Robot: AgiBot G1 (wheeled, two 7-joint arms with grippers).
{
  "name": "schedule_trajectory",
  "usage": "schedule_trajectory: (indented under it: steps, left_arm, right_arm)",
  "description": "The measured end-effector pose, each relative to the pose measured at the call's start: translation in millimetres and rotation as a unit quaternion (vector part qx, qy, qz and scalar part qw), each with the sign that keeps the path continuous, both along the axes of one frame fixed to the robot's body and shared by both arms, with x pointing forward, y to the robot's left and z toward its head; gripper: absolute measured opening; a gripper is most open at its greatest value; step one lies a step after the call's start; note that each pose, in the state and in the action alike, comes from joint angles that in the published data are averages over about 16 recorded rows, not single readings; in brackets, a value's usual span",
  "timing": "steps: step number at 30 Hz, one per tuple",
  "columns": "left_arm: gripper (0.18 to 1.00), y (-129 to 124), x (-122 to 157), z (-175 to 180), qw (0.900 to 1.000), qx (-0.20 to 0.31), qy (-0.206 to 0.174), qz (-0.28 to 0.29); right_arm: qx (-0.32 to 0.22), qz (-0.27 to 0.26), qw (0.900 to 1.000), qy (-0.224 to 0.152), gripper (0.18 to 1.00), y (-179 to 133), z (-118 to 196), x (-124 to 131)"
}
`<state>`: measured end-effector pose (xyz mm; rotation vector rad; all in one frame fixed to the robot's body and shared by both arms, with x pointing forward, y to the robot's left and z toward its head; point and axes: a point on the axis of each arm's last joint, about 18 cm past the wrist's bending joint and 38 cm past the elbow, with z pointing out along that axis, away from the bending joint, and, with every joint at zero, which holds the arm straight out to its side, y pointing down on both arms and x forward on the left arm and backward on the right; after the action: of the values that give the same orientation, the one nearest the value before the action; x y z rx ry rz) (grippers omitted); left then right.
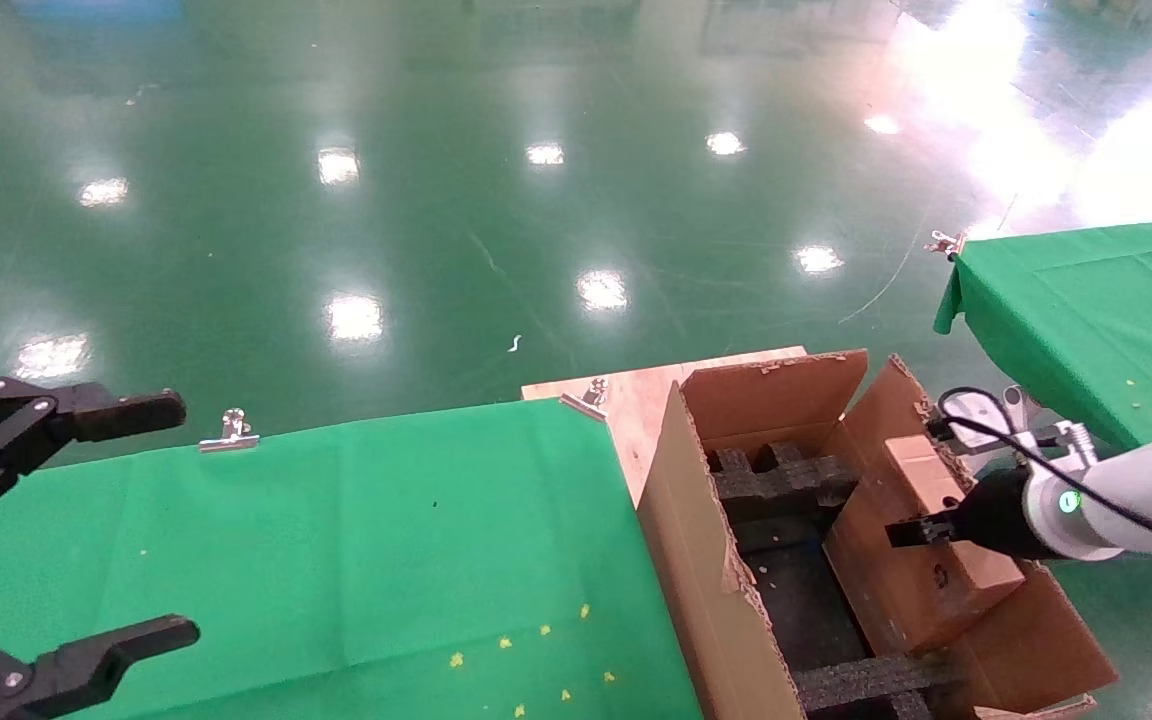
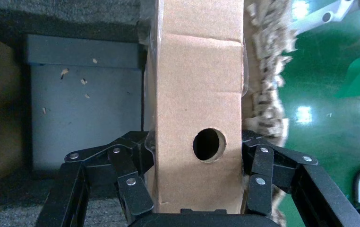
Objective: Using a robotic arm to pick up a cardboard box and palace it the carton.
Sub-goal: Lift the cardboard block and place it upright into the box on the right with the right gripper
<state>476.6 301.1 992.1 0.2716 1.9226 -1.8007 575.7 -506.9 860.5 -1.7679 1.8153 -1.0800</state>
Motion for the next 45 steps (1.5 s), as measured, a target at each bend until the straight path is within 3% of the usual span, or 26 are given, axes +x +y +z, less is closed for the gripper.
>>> schedule_trajectory:
  steps: [27,45]
  left_arm:
    - [1.001,0,0,0,1.0,0.0,0.0,0.0]
    - [1.001,0,0,0,1.0,0.0,0.0,0.0]
  right_arm:
    - [-0.005,0.005,1.0,0.031,0.291,3,-74,31]
    - [-0.004,0.015,0.999,0.038,0.291,0,-92,44]
